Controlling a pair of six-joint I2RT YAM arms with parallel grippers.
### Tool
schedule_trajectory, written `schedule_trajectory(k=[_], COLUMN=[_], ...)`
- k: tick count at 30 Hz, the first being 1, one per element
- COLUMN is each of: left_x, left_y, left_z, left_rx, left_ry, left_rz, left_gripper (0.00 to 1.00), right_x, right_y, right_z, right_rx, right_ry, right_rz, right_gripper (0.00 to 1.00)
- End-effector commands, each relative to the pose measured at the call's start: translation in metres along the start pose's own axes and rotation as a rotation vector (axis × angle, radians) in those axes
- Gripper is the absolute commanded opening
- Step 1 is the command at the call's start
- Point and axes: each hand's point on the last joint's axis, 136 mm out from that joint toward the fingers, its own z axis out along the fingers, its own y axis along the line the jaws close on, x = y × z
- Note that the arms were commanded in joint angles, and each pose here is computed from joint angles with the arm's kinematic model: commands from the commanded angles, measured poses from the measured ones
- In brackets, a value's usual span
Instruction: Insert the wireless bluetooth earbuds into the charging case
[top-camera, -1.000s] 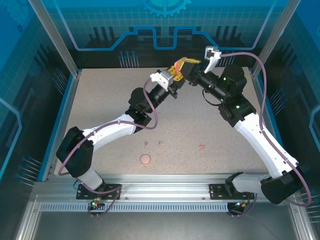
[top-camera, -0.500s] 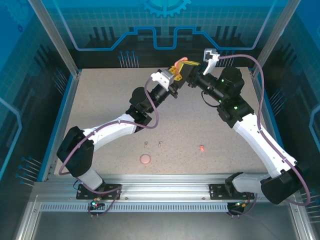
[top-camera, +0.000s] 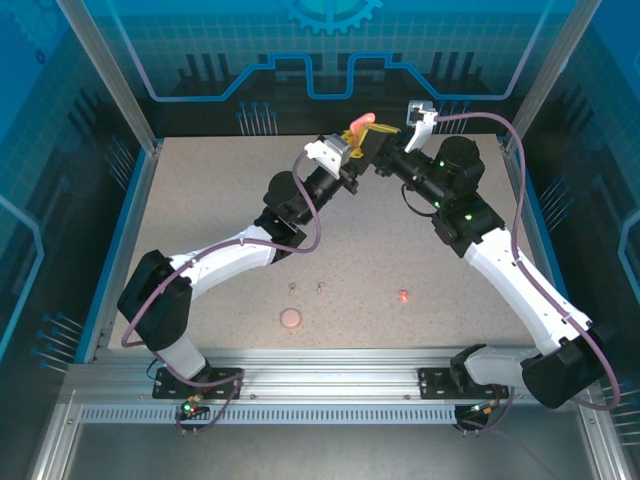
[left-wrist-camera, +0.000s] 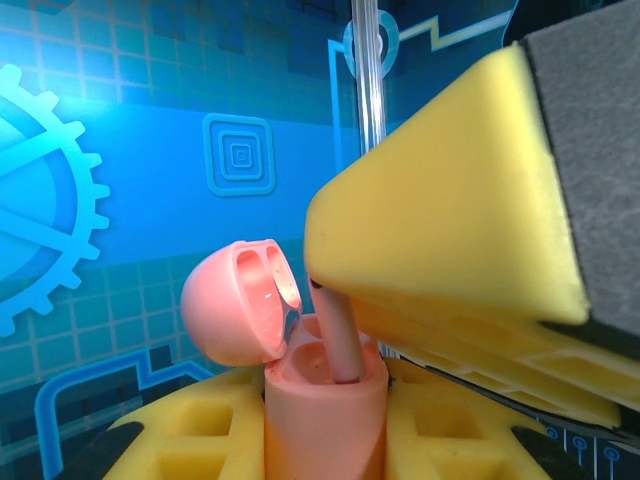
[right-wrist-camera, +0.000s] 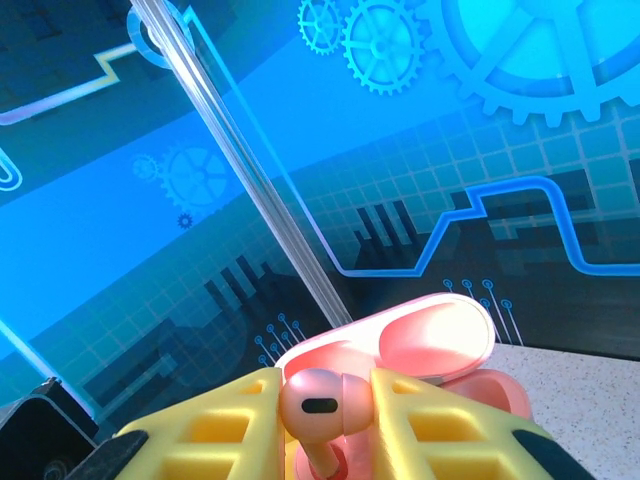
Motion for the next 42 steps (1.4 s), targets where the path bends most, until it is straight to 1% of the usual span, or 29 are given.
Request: schedule_trajectory(k=[1, 9, 19, 25, 27, 29, 32, 35, 38, 39, 42], left_x=[-0.03, -0.03, -0.035, -0.033, -0.031, -0.028, -0.023, -0.018, -0.016, -0.015, -0.013], left_y=[-0.001, -0.003, 0.001, 0.0, 0.0, 0.0, -0.001, -0.001, -0.002, -0.002, -0.002], left_z=[0.006, 0.007, 0.007, 0.008, 0.008, 0.008, 0.007, 0.006, 0.005, 0.005, 0.004], left_rx=[-0.011, -0.022, -0.047, -0.051, -0.05, -0.05, -0.049, -0.053, -0.053, -0.053, -0.053], left_ry=[-0.083, -0.088, -0.096, -0.089, -0.082, -0.075, -0.064, -0.053, -0.047, -0.046, -0.04], left_rz=[-0.019, -0.022, -0.009, -0.015, -0.02, -0.028, -0.034, -0.039, -0.044, -0.046, -0.05], left_gripper=[0.0, 0.0, 0.0, 0.0, 0.0, 0.0, 0.0, 0.0, 0.0, 0.0, 0.0], right_x=[0.003, 0.015, 0.031, 0.04, 0.04, 0.038, 0.034, 0.031, 0.029, 0.028, 0.025], right_y=[0.002, 0.005, -0.008, -0.015, -0.018, -0.02, -0.022, -0.023, -0.027, -0.029, -0.032], right_z=[0.003, 0.006, 0.002, -0.001, -0.002, -0.002, -0.001, 0.0, 0.0, 0.0, 0.0], right_rx=[0.01, 0.046, 0.11, 0.148, 0.165, 0.182, 0.206, 0.224, 0.244, 0.253, 0.26], right_ry=[-0.007, 0.008, 0.033, 0.06, 0.058, 0.056, 0.056, 0.061, 0.058, 0.06, 0.054], right_rz=[-0.029, -0.07, -0.062, -0.055, -0.051, -0.049, -0.038, -0.028, -0.012, -0.003, 0.016], right_gripper=[0.25, 0.25, 0.24, 0.26, 0.28, 0.33, 0.35, 0.41, 0.5, 0.52, 0.54])
